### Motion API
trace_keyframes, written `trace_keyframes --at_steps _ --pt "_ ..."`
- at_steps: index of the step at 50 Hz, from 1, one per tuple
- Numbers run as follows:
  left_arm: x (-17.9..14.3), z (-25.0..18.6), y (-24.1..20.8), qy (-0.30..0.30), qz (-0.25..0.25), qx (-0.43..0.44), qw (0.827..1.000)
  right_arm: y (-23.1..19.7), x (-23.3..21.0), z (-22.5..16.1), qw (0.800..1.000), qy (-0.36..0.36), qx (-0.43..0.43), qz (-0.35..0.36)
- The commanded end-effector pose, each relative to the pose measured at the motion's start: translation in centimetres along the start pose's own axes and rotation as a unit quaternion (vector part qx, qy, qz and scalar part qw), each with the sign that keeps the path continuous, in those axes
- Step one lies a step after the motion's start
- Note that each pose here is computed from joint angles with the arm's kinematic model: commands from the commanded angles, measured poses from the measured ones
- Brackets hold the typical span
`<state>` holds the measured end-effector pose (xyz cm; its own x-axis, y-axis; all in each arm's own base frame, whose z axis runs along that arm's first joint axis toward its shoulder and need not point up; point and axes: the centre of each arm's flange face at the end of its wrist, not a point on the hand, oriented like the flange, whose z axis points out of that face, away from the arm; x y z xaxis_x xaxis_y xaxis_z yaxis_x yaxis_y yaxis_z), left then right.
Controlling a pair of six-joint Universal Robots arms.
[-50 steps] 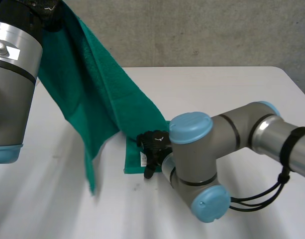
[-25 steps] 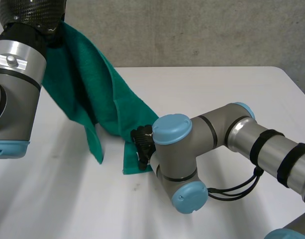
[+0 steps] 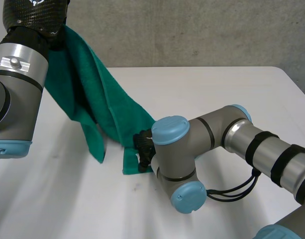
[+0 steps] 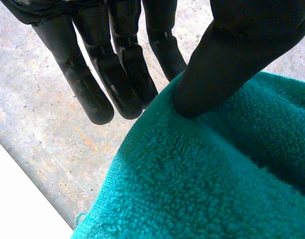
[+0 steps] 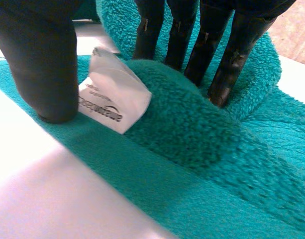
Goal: Fold the towel.
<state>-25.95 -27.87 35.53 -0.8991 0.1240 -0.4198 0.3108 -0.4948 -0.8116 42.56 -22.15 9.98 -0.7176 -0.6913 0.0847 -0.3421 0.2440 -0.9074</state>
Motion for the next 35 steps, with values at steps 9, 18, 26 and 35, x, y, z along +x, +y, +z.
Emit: trace_keyframes --at_steps 9,18,26,35 --pt "0.0 0.0 0.0 -0.001 0.0 0.0 1.0 0.0 0.7 0.3 1.0 0.024 0.002 -0.01" --pt "0.0 0.0 0.0 -0.001 0.0 0.0 1.0 -0.3 0.7 0.3 1.0 0.025 0.005 -0.014" --pt "0.0 0.0 0.0 -0.001 0.0 0.0 1.0 -1.7 0.8 0.1 0.999 0.025 0.023 -0.013" --pt "0.1 -0.2 0.2 0.001 -0.001 -0.004 1.0 -1.3 0.8 0.2 0.999 0.026 0.018 -0.024"
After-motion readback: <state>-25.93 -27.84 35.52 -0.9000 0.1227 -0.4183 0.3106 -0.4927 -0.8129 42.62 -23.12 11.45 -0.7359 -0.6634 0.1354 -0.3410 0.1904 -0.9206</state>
